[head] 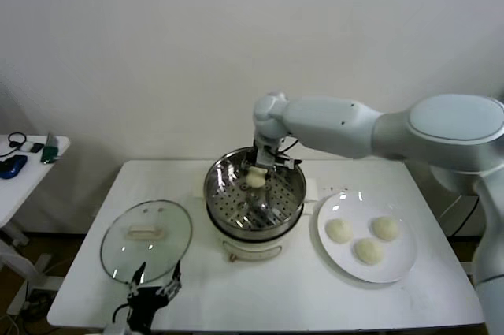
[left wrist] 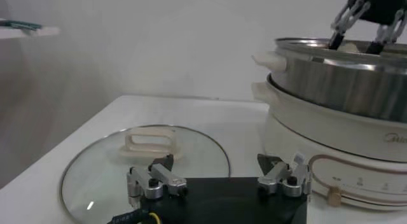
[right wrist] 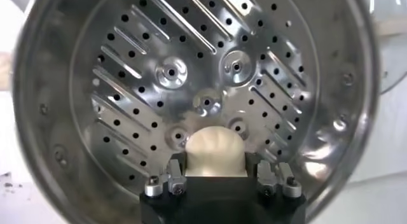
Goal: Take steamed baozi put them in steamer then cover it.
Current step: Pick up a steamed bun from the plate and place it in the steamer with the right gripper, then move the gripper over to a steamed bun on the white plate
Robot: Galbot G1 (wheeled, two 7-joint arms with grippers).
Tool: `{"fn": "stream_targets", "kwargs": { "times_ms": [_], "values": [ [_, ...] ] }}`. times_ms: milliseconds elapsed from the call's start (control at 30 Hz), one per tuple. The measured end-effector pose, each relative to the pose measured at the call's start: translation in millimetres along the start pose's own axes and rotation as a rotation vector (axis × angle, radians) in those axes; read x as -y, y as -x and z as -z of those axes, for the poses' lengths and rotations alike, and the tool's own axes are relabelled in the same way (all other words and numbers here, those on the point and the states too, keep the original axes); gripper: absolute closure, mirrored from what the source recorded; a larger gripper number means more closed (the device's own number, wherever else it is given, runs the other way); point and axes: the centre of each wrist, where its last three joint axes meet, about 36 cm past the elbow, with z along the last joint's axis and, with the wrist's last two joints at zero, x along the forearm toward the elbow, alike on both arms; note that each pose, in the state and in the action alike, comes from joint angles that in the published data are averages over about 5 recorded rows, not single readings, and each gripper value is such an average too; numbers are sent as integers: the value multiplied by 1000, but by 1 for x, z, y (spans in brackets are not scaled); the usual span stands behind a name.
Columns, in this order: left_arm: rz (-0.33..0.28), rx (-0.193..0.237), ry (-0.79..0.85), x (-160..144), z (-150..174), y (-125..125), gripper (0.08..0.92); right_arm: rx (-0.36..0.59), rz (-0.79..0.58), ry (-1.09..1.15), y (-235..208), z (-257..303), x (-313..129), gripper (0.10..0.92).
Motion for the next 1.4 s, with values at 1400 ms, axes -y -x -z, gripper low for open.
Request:
{"fn": "stream_targets", "kwargs": {
  "times_ms": [1400],
  "values": [
    [-3,4,17,-5,3,6,177,8,116,1392,-34,75,-286,200]
  ]
}}
